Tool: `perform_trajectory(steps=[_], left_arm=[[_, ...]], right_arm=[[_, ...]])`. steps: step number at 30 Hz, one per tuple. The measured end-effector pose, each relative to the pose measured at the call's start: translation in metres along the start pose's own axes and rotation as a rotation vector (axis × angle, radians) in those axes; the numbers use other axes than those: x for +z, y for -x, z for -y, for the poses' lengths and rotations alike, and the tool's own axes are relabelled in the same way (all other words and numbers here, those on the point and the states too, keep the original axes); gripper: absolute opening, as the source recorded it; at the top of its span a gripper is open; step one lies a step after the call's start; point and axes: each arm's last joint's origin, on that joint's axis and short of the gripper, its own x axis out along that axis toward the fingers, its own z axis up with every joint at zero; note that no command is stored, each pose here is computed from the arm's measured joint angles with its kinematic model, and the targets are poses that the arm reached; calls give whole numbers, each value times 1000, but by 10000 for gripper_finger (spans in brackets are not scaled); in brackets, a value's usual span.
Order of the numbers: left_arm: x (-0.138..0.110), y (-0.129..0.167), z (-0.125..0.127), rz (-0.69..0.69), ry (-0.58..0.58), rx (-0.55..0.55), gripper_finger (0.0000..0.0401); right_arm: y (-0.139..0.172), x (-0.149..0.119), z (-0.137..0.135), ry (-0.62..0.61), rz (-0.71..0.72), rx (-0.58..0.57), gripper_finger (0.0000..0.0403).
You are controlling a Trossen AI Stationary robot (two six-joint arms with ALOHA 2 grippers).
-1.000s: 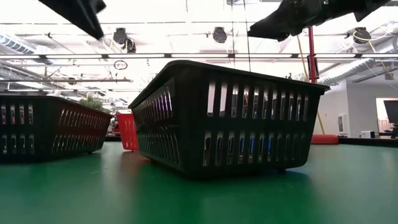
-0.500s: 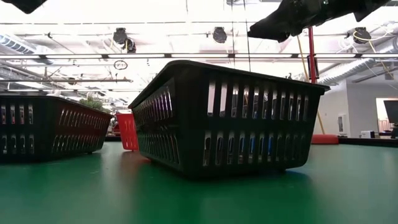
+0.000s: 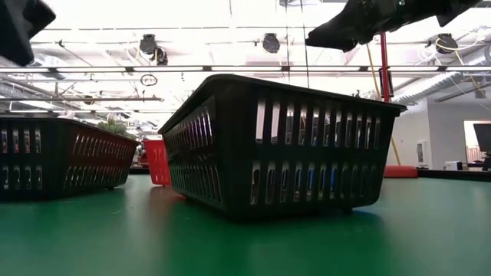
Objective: Stack baskets by color
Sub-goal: Stack the bottom left black basket on the top black basket
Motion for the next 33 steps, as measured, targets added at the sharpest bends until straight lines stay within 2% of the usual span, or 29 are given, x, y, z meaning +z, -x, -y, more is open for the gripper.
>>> perform_trajectory(steps=[14, 18, 26, 30, 33], left_arm=[[-28, -37, 10, -136, 51, 73, 211], [-33, -42, 12, -156, 45, 85, 164], [-31, -36, 8, -207, 60, 62, 14], [-25, -20, 2, -235, 88, 76, 10], [-11, -1, -3, -274, 77, 120, 6]], right_arm=[[0, 2, 0, 0, 15, -2, 160], [0, 2, 0, 4, 15, -2, 160], [0, 5, 1, -5, 50, -7, 160], [1, 11, -1, -37, 106, -3, 160], [2, 22, -8, -40, 156, 30, 160]])
